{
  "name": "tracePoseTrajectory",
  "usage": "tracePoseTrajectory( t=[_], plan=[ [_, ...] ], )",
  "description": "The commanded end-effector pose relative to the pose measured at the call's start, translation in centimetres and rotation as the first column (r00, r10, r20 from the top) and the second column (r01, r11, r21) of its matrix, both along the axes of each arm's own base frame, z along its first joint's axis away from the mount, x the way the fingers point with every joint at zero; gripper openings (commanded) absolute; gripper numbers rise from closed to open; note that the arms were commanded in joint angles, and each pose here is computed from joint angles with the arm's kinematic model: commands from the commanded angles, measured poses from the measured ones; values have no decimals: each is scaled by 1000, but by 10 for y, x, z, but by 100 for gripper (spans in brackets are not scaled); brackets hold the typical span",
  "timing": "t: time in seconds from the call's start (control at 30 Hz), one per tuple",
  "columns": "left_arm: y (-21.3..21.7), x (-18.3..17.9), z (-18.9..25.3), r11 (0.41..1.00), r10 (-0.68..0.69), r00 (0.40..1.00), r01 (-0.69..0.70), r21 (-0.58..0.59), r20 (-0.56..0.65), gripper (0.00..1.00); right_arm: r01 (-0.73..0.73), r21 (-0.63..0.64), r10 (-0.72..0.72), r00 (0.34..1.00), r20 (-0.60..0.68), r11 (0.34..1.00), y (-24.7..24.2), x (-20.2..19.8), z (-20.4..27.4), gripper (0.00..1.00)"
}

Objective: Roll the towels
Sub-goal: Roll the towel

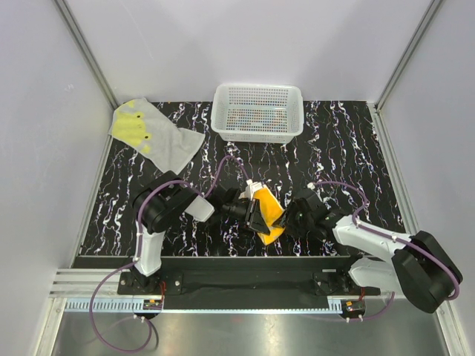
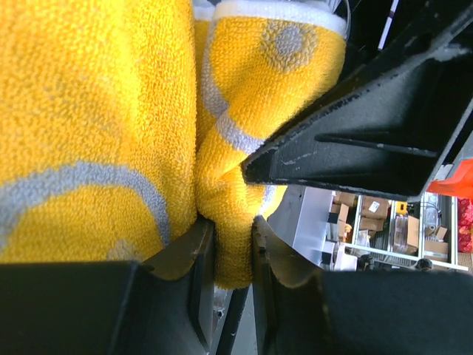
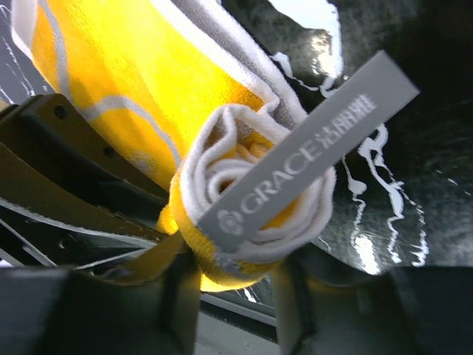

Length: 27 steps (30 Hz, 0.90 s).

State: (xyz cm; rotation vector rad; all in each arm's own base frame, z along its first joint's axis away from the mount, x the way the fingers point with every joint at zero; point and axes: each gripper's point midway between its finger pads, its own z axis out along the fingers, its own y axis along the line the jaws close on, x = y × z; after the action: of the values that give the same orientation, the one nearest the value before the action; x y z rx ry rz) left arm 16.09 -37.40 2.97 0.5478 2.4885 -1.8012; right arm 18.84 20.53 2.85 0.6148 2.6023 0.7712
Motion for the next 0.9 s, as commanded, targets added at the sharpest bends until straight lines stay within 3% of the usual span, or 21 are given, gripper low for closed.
tracePoseTrajectory(
  t=[0.0, 0.1, 0.17, 0.23, 0.37, 0.4, 0.43, 0.5, 0.57, 0.67, 0.7, 0.73, 0.8, 0.87],
  plan=[
    [6, -3, -3, 999, -25, 1000, 24, 22, 15, 19, -4, -10, 4, 1000, 20, 1000, 1, 3, -5, 41],
    [8, -3, 1, 999, -22, 999, 21, 24, 47, 28, -13, -13, 13, 1000, 15, 1000, 2, 3, -6, 30],
    [10, -4, 12, 1000, -23, 996, 23, 9, 83, 46, -18, -14, 18, 1000, 10, 1000, 2, 2, -5, 29],
    [11, 3, 23, 1000, 5, 988, -8, 15, 154, 55, -22, -22, 22, 1000, -5, 1000, 0, -2, -5, 27],
    [28, 11, 22, 990, 26, 965, -62, 130, 263, 82, -38, -36, 38, 999, -21, 999, 0, -4, -2, 27],
    [31, 12, 23, 987, 27, 959, -71, 145, 283, 94, -48, -31, 48, 999, -25, 998, 1, -5, 0, 27],
    [36, 15, 27, 980, 44, 948, -103, 173, 316, 99, -55, -41, 54, 998, -41, 998, 0, -8, -2, 27],
    [42, 16, 29, 971, 38, 919, -128, 204, 394, 99, -71, -37, 69, 996, -56, 997, 3, -9, 1, 27],
    [53, 24, 34, 944, 54, 848, -216, 251, 526, 99, -89, -46, 85, 993, -80, 995, 3, -12, 0, 27],
    [58, 22, 51, 904, 30, 683, -331, 272, 730, 99, -112, -50, 107, 989, -97, 992, 6, -13, 3, 28],
    [51, 6, 55, 907, -3, 633, -324, 268, 774, 99, -118, -46, 112, 988, -109, 992, 7, -13, 4, 30],
    [56, 11, 66, 886, 20, 552, -396, 242, 834, 99, -129, -54, 121, 984, -127, 990, 7, -17, 2, 31],
    [52, -5, 77, 885, -11, 441, -414, 214, 897, 99, -133, -49, 126, 984, -124, 990, 9, -15, 5, 33],
    [46, -13, 81, 892, -37, 389, -402, 206, 920, 99, -134, -45, 127, 983, -130, 990, 10, -15, 5, 34]
  ],
)
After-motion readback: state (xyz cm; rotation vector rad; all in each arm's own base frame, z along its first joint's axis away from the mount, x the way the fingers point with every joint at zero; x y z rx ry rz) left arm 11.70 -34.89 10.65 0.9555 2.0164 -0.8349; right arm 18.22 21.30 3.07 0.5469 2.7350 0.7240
